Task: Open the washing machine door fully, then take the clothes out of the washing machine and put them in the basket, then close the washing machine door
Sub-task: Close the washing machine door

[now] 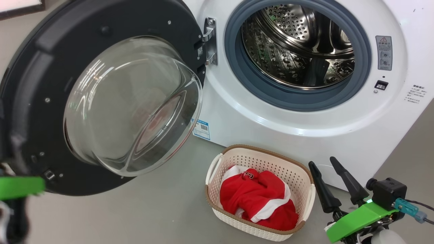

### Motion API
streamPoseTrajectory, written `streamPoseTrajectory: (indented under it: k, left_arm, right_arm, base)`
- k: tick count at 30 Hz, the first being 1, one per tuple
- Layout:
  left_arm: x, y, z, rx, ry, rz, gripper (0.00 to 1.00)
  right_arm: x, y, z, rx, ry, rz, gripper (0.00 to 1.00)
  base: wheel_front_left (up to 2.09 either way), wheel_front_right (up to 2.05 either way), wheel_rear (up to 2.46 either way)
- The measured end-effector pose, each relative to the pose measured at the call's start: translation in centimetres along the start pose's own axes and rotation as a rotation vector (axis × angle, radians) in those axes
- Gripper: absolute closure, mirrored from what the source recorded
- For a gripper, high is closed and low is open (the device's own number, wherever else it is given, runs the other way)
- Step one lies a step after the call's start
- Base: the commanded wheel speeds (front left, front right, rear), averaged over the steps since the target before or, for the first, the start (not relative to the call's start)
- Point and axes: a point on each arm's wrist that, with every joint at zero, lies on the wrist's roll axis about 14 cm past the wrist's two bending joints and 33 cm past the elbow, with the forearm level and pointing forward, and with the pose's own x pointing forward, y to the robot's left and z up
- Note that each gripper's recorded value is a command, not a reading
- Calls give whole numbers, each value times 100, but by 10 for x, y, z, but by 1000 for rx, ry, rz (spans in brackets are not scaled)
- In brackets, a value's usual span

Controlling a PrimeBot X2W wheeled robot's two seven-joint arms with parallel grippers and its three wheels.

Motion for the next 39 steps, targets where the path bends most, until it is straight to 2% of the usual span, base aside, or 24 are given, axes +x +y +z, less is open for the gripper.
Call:
streamPoseTrajectory:
  k: [7,15,24,31,39]
  left_arm:
    - [42,38,65,-167,-135,57,100]
    - [71,84,64,-436,-103,193,100]
    - [80,130,13,-689,18,399,100]
    - [67,147,-41,-759,181,526,100]
    - [55,139,-86,-784,354,558,100]
  right_arm:
    - [-6,-5,-3,2,7,-18,0]
    - [-11,-14,-4,8,8,-45,0]
    - [-18,-27,-6,9,11,-81,0]
    - [-24,-35,-3,3,6,-107,0]
    - [-29,-42,-1,-3,4,-125,0]
  base:
    - [0,0,0]
    - [0,0,0]
    - [0,0,0]
    - [0,0,0]
    - [0,0,0]
